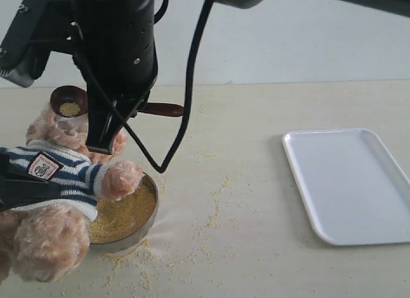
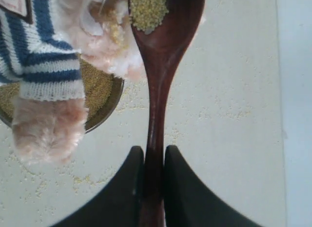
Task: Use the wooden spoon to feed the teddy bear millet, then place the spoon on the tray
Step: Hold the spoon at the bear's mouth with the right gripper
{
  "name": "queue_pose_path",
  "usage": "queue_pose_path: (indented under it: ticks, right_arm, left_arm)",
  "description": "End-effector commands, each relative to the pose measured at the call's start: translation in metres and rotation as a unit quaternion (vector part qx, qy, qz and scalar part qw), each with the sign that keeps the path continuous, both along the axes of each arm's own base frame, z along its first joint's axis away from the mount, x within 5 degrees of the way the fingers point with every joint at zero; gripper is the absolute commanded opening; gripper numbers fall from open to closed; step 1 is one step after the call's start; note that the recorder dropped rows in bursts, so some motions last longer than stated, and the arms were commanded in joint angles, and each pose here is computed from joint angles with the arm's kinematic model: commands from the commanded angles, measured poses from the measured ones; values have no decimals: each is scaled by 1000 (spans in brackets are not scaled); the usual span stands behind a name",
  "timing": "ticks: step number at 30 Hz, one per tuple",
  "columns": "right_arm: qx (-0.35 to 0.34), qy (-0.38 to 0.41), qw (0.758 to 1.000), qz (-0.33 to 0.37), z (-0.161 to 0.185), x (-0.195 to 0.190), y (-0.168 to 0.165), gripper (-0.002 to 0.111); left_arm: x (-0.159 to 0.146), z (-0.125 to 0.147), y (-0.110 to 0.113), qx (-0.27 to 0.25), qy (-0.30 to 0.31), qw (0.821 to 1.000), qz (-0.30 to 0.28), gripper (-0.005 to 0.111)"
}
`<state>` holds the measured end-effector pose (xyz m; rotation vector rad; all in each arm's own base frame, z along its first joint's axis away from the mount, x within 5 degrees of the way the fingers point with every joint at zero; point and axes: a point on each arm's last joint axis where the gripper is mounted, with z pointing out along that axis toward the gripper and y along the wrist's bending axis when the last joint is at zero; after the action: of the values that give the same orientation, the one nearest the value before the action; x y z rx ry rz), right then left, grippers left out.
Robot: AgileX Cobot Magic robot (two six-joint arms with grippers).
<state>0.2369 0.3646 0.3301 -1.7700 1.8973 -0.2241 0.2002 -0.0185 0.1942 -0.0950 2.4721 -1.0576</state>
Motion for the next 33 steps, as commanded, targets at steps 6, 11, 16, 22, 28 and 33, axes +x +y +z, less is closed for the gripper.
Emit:
queue_pose_path:
  ticks: [6,11,16,22,28,33]
  right_arm:
    - [-4,-50,999,1,7,-4,4,0]
    - [-7,-58,998,-2,8,-4,4,0]
    - [-26,-95,995,13,11,-10,8,0]
    - [-33,-122,992,25,14,-17,13,0]
    - [-95,-135,986,27,-8,-15,8,0]
    - [-119,-213,969,44,-25,-27,17,0]
  left_arm:
    - [0,1,-1,-12,-2,1000,4,5]
    - [0,1,-1,-12,-2,1000,4,5]
    - [0,1,-1,-12,-2,1000,4,5]
    - [0,0,0,-6,-2,1000,4,5]
    - [0,0,0,-5,-2,1000,2,5]
    - [0,0,0,-4,-2,1000,3,5]
